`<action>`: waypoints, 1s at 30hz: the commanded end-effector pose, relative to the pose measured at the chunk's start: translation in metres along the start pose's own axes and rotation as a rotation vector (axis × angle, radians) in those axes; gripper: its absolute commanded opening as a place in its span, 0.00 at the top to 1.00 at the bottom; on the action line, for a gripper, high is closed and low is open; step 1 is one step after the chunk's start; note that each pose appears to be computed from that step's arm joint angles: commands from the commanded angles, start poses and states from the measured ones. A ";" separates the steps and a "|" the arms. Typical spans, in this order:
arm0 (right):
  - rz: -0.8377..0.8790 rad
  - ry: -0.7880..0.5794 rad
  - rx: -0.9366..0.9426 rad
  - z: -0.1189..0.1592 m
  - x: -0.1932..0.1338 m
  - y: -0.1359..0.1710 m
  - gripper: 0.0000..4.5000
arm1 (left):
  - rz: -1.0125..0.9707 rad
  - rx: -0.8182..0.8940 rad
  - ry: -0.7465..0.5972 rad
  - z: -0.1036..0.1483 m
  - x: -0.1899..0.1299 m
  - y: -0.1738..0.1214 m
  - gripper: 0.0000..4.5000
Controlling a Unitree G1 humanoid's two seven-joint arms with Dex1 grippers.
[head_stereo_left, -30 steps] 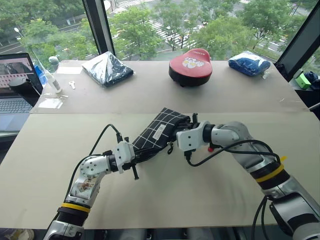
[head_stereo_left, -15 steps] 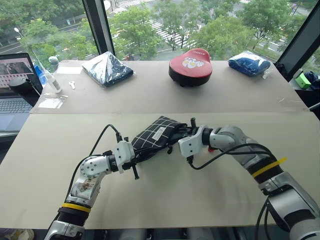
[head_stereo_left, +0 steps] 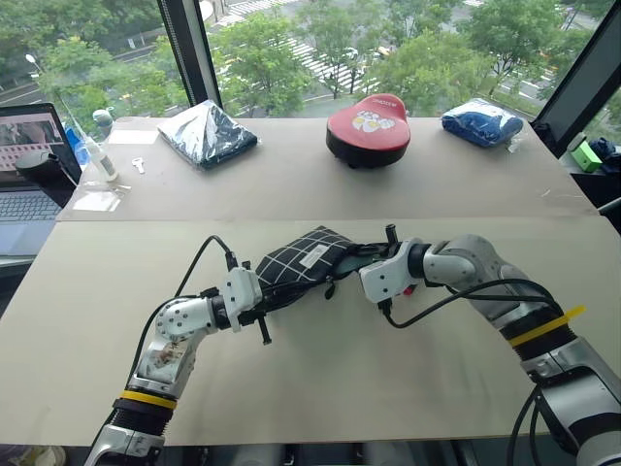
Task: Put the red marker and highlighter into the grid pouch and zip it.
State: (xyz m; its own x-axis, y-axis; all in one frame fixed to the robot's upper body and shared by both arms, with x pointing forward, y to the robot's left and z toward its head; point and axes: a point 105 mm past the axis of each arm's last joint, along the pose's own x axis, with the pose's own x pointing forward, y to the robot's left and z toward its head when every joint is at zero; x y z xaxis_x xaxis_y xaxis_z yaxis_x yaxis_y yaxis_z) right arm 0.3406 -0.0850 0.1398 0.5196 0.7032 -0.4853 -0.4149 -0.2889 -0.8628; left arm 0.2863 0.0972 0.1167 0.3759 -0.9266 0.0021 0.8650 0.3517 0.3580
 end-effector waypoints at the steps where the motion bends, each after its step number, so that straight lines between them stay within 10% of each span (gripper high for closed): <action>1: -0.089 -0.082 0.016 0.022 0.003 -0.018 0.77 | 0.010 0.031 -0.059 0.017 0.004 0.007 1.00; 15: -0.185 -0.220 -0.020 0.038 0.019 -0.020 0.77 | -0.005 0.027 -0.066 0.020 0.006 0.008 1.00; 16: -0.193 -0.216 0.005 0.036 0.018 -0.022 0.55 | -0.005 0.026 -0.067 0.020 0.006 0.008 1.00; 21: -0.268 -0.129 0.044 0.010 0.004 -0.043 0.19 | -0.003 0.022 -0.063 0.020 0.004 0.005 1.00; 30: -0.334 -0.031 0.298 -0.035 -0.063 -0.067 0.19 | 0.015 0.022 -0.057 0.020 0.003 0.008 1.00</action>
State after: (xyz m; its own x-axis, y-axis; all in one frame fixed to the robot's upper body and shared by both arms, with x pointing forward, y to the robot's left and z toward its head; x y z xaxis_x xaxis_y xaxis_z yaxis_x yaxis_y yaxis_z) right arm 0.3647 -0.1153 0.1981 0.6140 0.7594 -0.2154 -0.4126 0.0761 -0.9077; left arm 0.2901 0.0950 0.1267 0.3810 -0.9240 0.0323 0.8627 0.3679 0.3471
